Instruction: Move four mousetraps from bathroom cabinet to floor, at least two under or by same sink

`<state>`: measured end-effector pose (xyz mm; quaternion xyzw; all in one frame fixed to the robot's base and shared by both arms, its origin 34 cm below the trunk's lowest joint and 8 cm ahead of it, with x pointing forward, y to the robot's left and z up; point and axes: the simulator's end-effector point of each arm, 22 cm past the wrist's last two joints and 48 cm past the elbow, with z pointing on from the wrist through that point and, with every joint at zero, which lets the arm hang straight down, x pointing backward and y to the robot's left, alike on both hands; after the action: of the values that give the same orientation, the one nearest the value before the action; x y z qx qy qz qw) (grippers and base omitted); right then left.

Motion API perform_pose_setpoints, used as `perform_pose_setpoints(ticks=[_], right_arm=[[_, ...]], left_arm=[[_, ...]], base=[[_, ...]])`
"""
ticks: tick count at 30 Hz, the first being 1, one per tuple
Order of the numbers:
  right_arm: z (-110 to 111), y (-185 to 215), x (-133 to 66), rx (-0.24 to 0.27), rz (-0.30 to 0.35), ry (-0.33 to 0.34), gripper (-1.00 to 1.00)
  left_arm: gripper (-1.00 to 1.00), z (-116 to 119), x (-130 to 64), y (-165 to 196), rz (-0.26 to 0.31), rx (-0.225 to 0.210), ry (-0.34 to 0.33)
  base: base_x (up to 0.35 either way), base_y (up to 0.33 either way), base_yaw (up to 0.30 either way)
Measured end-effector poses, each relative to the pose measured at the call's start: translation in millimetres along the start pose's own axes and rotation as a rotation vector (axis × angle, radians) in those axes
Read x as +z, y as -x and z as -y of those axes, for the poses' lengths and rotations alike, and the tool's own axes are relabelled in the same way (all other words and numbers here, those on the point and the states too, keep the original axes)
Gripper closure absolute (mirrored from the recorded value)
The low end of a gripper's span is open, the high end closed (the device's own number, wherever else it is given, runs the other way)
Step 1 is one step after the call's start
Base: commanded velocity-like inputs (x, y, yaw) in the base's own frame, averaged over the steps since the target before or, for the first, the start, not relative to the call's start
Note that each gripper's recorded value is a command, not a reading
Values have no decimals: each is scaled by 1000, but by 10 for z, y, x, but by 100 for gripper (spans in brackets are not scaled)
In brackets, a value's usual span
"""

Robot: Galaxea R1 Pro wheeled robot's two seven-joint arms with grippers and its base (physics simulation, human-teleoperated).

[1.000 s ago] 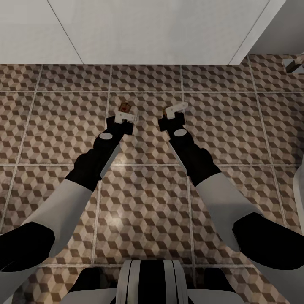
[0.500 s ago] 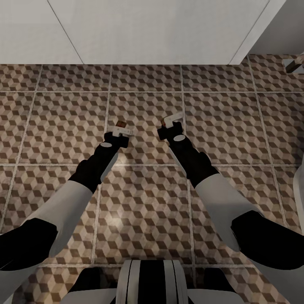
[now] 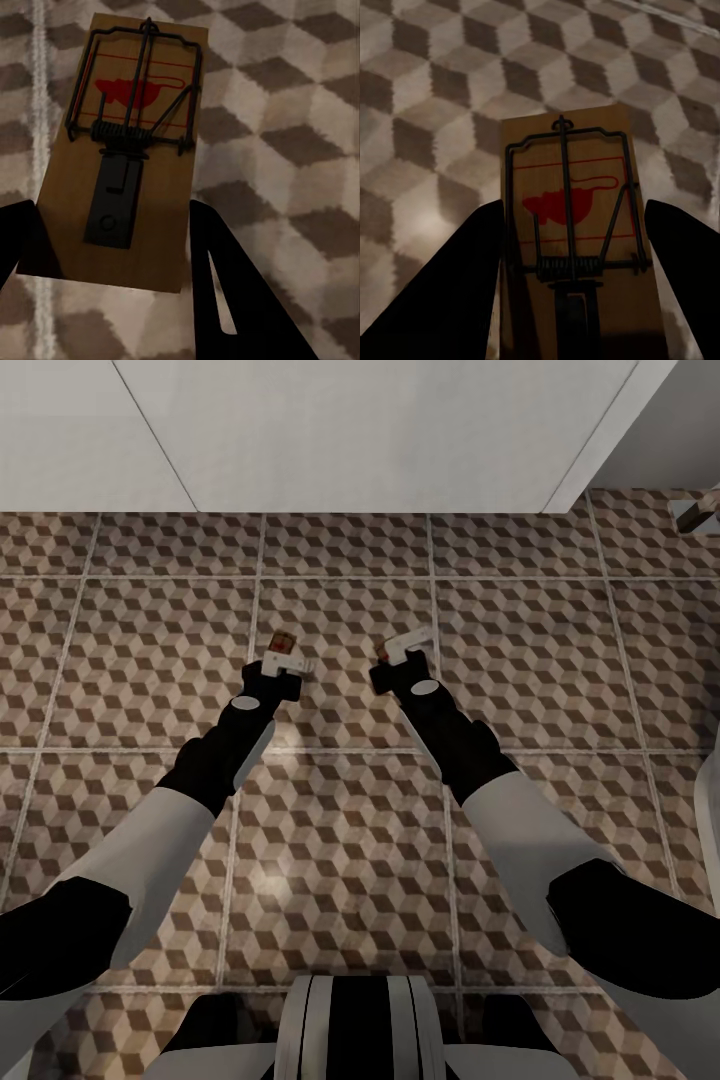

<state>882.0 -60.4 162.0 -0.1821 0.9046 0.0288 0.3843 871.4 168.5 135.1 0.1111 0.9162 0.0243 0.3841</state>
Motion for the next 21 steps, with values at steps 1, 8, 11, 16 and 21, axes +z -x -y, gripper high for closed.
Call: perform_pose_setpoints(ticks=[1,8,11,16,21], right_arm=[[-12,0,0,0,0,6,100],[-36,0,0,-1,0,17,100],[-38,4,-2,-1,1,17,100],[-36,21,-5,-1,5,17,100],[-36,27,-7,-1,6,17,100]], left_arm=[[100,-1,0,5,2,1,0],[100,-3,-1,13,7,4,1],[100,-7,-2,16,7,4,2],[100,-10,-3,22,8,3,2],[100,-11,-4,21,7,3,2]], base=[[0,0,0],[0,0,0],[38,0,0],[148,0,0],[226,0,0]])
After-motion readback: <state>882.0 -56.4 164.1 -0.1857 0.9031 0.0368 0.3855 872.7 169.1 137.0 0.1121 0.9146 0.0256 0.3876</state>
